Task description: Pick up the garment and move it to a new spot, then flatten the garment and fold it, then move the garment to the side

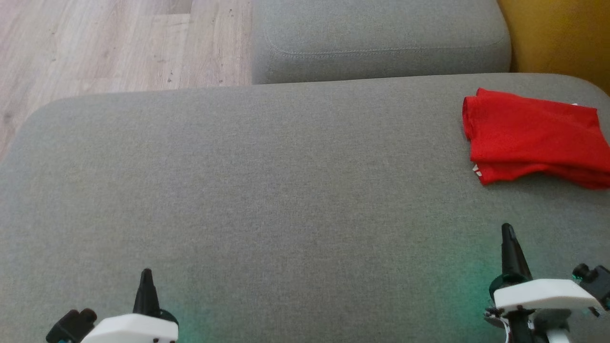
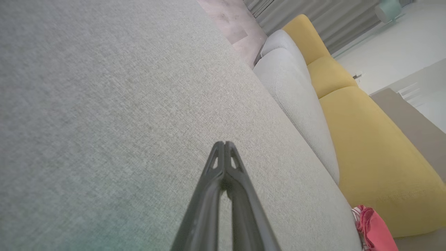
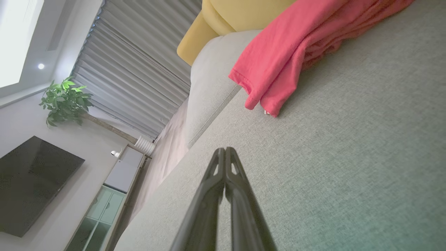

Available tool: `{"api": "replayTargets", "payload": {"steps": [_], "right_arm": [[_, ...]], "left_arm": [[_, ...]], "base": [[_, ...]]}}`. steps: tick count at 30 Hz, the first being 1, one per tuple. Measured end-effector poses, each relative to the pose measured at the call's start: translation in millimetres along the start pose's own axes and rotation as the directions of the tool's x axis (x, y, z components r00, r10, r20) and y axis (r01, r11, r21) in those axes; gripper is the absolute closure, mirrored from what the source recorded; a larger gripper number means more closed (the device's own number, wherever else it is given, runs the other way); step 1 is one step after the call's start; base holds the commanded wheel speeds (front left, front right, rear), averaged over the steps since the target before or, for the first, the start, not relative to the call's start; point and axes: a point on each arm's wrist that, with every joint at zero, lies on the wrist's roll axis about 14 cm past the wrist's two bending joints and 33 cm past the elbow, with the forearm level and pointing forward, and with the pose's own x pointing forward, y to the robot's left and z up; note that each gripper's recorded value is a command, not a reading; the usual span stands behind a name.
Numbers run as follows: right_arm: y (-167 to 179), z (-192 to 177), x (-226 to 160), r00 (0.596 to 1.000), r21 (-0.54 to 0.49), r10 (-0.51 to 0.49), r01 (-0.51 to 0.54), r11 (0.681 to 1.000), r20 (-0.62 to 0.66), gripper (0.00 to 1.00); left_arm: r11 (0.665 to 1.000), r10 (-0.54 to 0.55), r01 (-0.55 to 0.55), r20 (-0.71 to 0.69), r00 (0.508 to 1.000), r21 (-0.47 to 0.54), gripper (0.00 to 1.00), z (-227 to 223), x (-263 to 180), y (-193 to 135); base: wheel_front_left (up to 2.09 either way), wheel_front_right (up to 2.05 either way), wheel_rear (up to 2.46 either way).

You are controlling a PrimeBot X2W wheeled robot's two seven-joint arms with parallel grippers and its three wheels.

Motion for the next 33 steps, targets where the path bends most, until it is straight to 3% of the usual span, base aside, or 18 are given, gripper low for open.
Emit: {"api": "replayTargets", "payload": {"steps": [16,33], "right_arm": [[-1.5,9.0,3.5,1.000,0.172,-0.010,0.007,0.985,0.017,1.00],[-1.0,19.9,7.6,0.999,0.359,-0.010,-0.005,0.933,0.040,1.00]], "left_arm": [[0.987,-0.029,0.031,0.013,0.999,-0.157,1.00,10.9,6.4,-7.4],[0.941,-0.074,0.081,0.034,0.997,-0.329,1.00,21.8,12.7,-18.9]], "base": [[0.00,0.00,0.00],[0.00,0.00,0.00]]}}
